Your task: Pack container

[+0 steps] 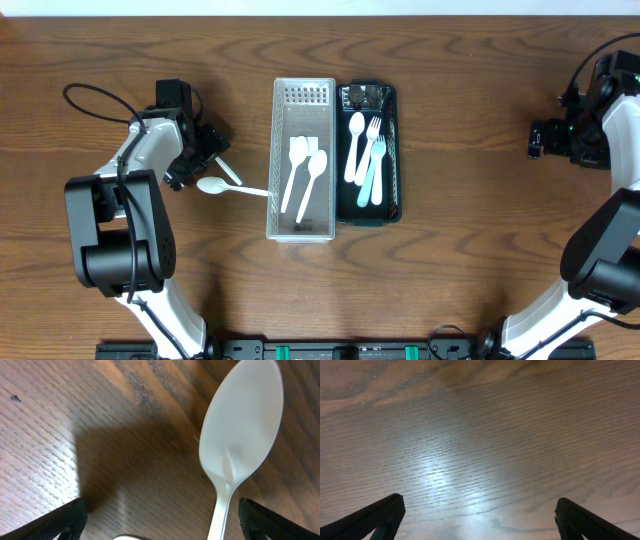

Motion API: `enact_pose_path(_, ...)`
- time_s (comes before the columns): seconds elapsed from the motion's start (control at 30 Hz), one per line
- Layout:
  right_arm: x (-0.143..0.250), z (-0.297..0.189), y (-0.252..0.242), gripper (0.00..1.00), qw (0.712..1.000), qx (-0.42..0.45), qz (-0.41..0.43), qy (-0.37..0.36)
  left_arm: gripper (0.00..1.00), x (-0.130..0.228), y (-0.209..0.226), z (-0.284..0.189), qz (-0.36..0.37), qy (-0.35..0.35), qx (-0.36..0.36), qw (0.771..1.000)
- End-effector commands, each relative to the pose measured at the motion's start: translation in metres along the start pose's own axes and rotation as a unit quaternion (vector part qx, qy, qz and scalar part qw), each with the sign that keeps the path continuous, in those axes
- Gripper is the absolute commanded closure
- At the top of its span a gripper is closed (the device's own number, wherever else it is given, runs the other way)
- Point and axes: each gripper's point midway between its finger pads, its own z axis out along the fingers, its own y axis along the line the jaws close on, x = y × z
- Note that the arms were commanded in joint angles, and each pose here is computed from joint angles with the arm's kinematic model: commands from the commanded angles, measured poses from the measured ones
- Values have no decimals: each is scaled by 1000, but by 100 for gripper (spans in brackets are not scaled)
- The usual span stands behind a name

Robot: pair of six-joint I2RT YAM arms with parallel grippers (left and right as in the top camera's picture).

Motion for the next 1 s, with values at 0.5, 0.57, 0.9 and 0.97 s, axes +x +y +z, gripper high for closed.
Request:
enact_pose_path(0.5, 0, 0, -1, 1, 1000, -1, -4, 0, 2, -4, -22, -1, 59, -2, -30, 998)
enact_pose_path(0.57, 0, 0, -1, 1, 1000, -1, -4, -1, 2, -5, -22, 0, 59, -3, -29, 998)
enact_pose_path(0.9, 0, 0, -1, 1, 1000, -1, -4, 0, 2, -5, -22, 1, 59, -4, -29, 998)
enact_pose_path(0.97, 0, 0, -1, 1, 1000, -1, -3, -1, 2, -5, -21, 3, 58, -2, -31, 998)
